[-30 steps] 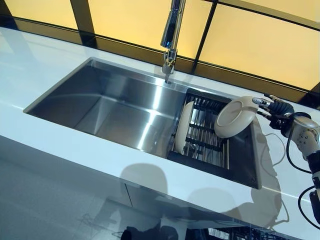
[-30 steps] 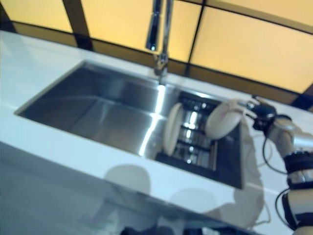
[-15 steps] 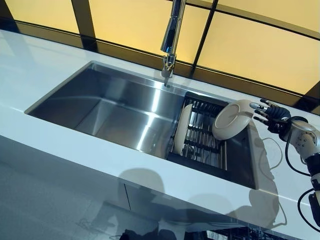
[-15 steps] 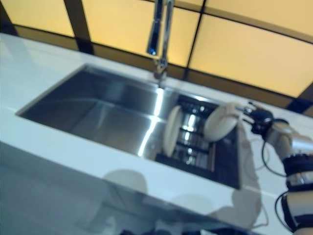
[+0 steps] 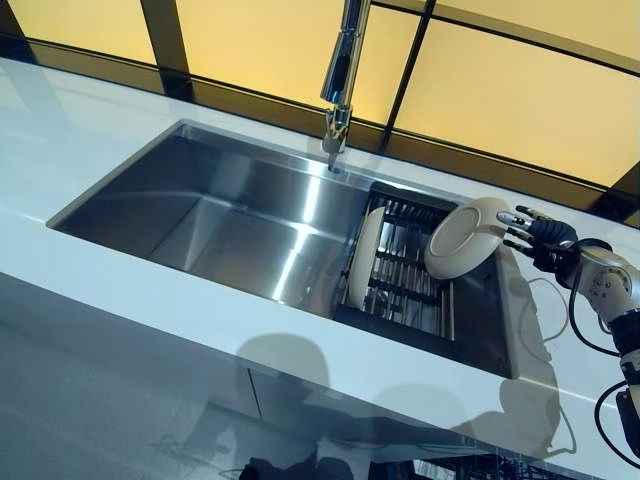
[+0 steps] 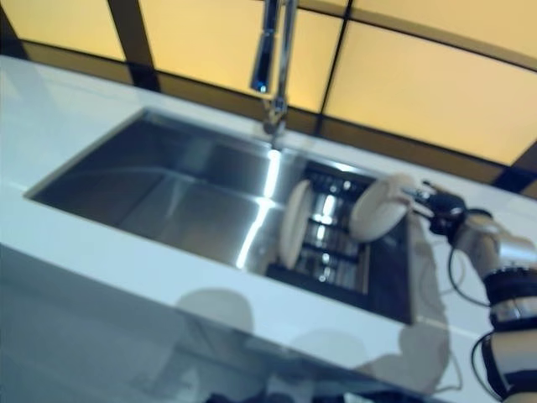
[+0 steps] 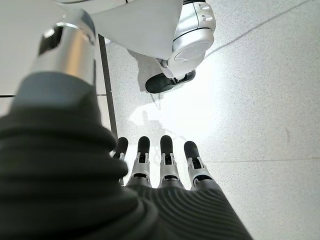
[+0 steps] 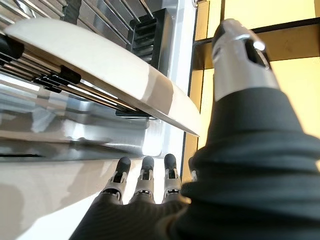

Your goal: Take plates into dishwasher

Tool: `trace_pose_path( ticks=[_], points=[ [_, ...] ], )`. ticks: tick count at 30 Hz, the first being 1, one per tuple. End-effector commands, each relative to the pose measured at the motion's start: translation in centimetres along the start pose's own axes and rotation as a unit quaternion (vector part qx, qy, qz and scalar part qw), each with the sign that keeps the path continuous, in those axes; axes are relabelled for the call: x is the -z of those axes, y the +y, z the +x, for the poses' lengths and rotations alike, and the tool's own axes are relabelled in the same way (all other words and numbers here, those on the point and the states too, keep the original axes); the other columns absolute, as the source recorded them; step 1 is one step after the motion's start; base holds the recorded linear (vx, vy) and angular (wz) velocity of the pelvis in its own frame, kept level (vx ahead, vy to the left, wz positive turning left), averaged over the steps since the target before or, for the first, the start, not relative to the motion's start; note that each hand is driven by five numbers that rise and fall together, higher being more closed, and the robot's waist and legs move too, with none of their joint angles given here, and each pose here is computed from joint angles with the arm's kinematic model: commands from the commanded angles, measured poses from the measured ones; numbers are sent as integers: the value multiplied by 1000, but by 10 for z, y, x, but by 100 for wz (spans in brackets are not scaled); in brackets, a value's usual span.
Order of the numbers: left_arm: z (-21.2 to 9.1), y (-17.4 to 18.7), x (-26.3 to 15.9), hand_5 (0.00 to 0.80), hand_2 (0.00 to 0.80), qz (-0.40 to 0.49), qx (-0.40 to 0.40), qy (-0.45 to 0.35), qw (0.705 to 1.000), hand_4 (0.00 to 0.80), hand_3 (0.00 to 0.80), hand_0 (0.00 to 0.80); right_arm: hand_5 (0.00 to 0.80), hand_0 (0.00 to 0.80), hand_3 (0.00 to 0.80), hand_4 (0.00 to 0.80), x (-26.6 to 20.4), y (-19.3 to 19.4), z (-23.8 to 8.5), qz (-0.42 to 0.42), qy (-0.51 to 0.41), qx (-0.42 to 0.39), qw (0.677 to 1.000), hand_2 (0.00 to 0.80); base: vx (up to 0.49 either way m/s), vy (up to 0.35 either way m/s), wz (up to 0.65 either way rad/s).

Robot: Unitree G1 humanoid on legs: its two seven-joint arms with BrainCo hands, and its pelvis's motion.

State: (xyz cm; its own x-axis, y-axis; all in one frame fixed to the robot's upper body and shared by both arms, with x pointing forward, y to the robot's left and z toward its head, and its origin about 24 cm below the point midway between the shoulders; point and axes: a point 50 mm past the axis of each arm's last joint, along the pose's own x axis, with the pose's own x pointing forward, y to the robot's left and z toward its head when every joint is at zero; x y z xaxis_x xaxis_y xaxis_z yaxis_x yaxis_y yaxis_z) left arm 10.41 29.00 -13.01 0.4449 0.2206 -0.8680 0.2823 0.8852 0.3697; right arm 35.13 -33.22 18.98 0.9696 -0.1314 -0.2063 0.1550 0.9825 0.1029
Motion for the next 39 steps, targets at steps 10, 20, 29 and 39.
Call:
trace_pose_path(
  ticks=[10,20,29,39],
  points=[
    [0,9,-3,0,0,19,-15,-6,1000,0,0,0,0,0,0,0,-22,12,-1,-15,-21,-39,999,0,0,0,0],
    [0,11,-4,0,0,17,-15,-9,1000,0,0,0,0,0,0,0,-14,13,0,-14,4,-54,998,0,0,0,0],
    [1,9,-6,0,0,9,-13,-13,1000,0,0,0,0,0,0,0,-21,19,2,-30,4,-63,998,0,0,0,0],
    [1,4,-9,0,0,-6,-10,-22,1000,0,0,0,483,483,483,483,-35,31,6,-62,2,-57,996,483,-8,14,1]
  ],
)
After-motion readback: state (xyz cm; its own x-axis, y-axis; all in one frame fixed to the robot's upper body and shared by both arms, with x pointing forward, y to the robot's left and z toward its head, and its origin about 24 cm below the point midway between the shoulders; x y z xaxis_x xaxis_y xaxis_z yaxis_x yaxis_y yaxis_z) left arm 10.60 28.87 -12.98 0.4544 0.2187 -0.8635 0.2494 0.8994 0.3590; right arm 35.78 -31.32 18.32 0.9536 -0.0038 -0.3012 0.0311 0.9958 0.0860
